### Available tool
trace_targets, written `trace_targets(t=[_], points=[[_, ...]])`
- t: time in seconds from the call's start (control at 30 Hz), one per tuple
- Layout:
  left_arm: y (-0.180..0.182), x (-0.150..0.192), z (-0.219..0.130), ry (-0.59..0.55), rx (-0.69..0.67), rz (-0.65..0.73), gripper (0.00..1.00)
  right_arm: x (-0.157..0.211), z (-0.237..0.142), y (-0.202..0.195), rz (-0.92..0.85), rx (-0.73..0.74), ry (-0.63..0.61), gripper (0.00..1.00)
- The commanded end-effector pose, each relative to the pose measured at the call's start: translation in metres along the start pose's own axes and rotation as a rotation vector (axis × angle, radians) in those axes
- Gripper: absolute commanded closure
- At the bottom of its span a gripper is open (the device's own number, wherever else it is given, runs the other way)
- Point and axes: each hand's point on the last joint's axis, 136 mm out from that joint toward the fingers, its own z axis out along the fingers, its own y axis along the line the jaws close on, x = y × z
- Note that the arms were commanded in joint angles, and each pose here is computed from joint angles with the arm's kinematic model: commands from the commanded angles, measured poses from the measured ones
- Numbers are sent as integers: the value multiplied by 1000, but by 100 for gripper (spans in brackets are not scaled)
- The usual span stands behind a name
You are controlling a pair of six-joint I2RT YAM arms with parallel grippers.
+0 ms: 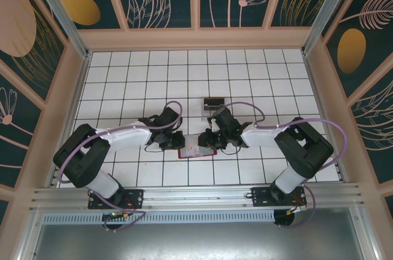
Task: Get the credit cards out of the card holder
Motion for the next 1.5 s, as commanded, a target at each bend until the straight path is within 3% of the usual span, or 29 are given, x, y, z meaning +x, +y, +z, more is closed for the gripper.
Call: trace_targets(t=[0.0,0.23,0.4,1.0,1.3,1.47], points=[[12,3,-2,22,-75,6,82,1,3,-5,19,2,7,77],[-12,-11,-18,-7,-48,41,82,-1,-3,1,11,-5,-4,77],[-27,-9,-9,16,-31,70,83,-4,-4,5,2,-10,-7,77],[15,20,33,115,-134,56,86,-4,3,6,-1,-31,15,78],[17,22,35,122,-135,50,87,1,13,3,19,-64,43,78],[18,23,34,120,-141,51,87,0,9,4,26,-65,22,84]])
